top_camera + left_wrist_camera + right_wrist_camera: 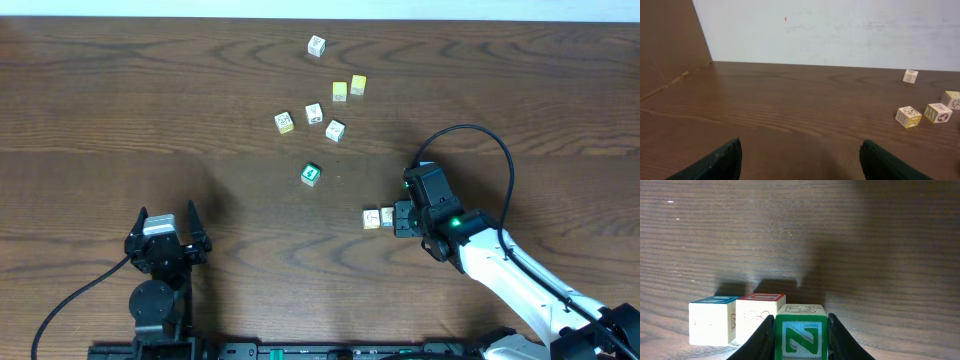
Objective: Lift 4 blocks
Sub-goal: 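Lower the Z block beside the red-edged block with the right gripper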
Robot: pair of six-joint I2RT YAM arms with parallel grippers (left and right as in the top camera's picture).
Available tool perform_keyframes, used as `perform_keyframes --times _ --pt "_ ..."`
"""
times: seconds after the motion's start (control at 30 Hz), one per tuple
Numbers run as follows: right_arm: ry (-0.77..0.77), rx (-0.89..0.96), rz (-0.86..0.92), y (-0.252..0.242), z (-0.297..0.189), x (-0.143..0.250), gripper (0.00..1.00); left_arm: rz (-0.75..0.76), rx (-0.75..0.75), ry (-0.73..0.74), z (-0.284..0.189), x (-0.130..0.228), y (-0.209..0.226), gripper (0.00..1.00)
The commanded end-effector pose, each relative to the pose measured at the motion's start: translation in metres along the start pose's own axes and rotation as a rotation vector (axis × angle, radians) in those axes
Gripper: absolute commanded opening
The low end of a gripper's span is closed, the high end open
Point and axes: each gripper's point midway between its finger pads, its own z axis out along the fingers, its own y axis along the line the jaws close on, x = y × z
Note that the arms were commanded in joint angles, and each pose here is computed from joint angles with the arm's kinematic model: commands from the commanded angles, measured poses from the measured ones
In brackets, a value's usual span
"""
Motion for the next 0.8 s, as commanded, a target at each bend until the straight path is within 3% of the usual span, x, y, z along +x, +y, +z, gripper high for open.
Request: perform_keyframes --times 0.0,0.4,0.77 --pt "0.01 0.004 0.021 -0.002 0.002 0.003 0.19 0.002 -0.017 0.054 0.001 0.018 0.003 0.76" --pt "0.004 -0.034 -0.044 0.014 0.001 0.005 0.2 0.002 -0.017 0.054 0.001 0.018 0.003 0.75" --pt "0.004 0.044 -0.046 -0.001 0.001 0.007 0.24 0.002 -0.017 0.054 0.001 0.018 0.003 0.76"
